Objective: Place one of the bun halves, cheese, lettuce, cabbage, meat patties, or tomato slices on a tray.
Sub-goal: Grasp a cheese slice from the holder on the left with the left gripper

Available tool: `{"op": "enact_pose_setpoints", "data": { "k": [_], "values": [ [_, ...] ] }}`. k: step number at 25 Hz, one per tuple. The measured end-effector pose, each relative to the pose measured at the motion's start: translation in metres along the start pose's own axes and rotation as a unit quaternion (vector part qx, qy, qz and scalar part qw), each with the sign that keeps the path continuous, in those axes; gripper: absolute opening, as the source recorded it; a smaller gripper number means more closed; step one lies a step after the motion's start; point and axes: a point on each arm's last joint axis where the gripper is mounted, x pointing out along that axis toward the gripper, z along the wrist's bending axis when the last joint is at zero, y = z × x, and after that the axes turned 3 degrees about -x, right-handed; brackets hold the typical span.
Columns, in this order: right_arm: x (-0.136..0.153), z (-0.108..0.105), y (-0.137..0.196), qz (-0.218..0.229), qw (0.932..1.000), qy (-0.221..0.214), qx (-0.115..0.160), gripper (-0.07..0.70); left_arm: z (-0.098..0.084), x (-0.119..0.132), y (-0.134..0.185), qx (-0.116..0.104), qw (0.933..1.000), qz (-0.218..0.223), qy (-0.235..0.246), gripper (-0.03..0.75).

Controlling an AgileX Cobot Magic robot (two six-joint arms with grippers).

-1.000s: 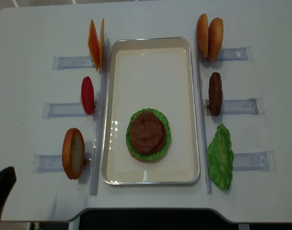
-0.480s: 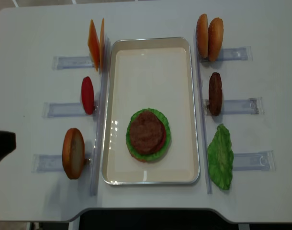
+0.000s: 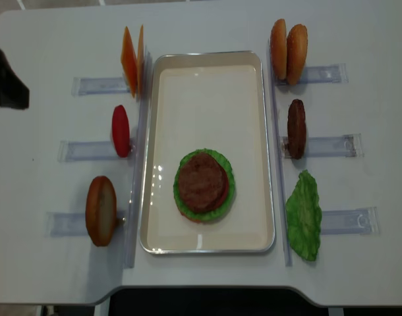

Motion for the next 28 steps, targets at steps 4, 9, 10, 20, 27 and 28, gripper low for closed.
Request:
{"op": "enact_pose_setpoints", "data": {
  "k": [4, 9, 10, 20, 27, 28],
  "values": [
    [0.000, 0.000, 0.000, 0.000, 1.0000, 0.000, 0.000, 0.486, 0.001, 0.008, -0.038, 0.001, 1.0000, -0.003, -0.002, 0.692],
    [0.000, 0.000, 0.000, 0.000, 1.0000, 0.000, 0.000, 0.486, 0.002, 0.023, -0.086, 0.003, 0.9999, -0.012, -0.006, 0.692],
    [0.000, 0.000, 0.000, 0.000, 1.0000, 0.000, 0.000, 0.486, 0.002, 0.026, -0.096, 0.003, 0.9999, -0.015, -0.007, 0.692],
    [0.000, 0.000, 0.000, 0.000, 1.0000, 0.000, 0.000, 0.486, 0.006, 0.074, -0.160, 0.004, 0.9998, -0.019, -0.008, 0.644],
    [0.000, 0.000, 0.000, 0.000, 1.0000, 0.000, 0.000, 0.486, 0.010, 0.119, -0.178, 0.002, 0.9999, 0.008, -0.008, 0.644],
    [0.000, 0.000, 0.000, 0.000, 1.0000, 0.000, 0.000, 0.486, 0.010, 0.126, -0.180, 0.002, 0.9999, 0.012, -0.008, 0.644]
  ]
}}
